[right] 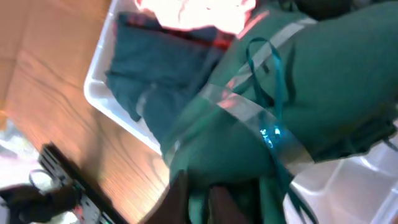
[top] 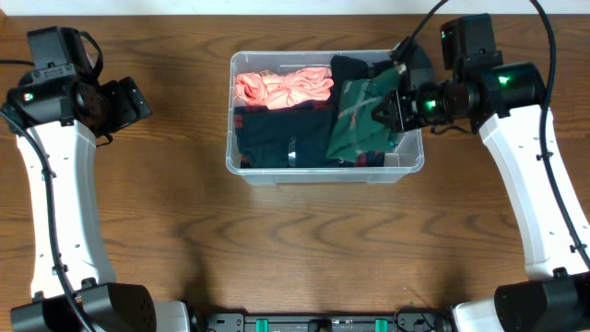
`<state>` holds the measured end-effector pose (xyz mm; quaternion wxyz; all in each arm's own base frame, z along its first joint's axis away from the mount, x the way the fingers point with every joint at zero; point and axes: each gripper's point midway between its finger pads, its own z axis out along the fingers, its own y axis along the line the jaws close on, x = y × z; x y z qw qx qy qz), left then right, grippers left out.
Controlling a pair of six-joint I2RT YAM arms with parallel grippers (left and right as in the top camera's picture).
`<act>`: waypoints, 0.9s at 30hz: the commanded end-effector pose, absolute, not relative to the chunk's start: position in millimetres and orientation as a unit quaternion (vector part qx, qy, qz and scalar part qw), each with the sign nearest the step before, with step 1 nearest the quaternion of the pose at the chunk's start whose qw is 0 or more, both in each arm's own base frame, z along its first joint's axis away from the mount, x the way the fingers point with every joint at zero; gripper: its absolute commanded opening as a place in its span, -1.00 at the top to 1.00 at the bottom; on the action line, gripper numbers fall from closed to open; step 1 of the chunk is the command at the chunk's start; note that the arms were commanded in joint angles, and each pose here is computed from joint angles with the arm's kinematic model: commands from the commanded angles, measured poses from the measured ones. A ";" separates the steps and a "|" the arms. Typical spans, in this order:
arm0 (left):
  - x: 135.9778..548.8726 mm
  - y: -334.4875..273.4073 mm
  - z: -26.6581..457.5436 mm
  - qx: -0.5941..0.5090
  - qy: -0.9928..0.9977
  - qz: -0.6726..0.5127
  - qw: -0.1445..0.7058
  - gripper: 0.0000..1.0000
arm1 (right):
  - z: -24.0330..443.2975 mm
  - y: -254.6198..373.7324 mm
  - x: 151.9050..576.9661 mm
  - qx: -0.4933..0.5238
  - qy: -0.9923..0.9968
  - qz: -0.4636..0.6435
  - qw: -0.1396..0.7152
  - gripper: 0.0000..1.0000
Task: Pack container
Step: 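Lower the green bundle into the bin's right side and release, then press the green bundle down in the bin with the right gripper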
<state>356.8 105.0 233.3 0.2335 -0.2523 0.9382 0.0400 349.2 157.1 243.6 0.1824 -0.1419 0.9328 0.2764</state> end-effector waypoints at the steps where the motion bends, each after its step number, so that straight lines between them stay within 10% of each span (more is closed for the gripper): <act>1: 355.0 107.4 231.8 -0.262 0.937 0.041 0.230 -0.96 | 242.5 150.2 351.0 -0.165 0.938 0.240 0.189 -0.17; 3: 354.9 107.4 231.7 -0.262 0.937 0.041 0.230 -0.96 | 236.3 140.3 349.7 -0.157 0.948 0.211 0.182 -0.51; 8: 354.9 107.4 231.7 -0.262 0.937 0.041 0.230 -0.96 | 226.2 110.5 354.6 -0.147 0.964 0.126 0.182 -0.48; 19: 354.9 107.2 231.7 -0.262 0.937 0.041 0.229 -0.96 | 229.4 125.3 372.1 -0.177 0.952 0.122 0.219 0.78; 27: 355.0 107.3 231.8 -0.262 0.937 0.041 0.230 -0.96 | 178.3 147.5 384.5 -0.194 0.960 0.123 0.162 0.97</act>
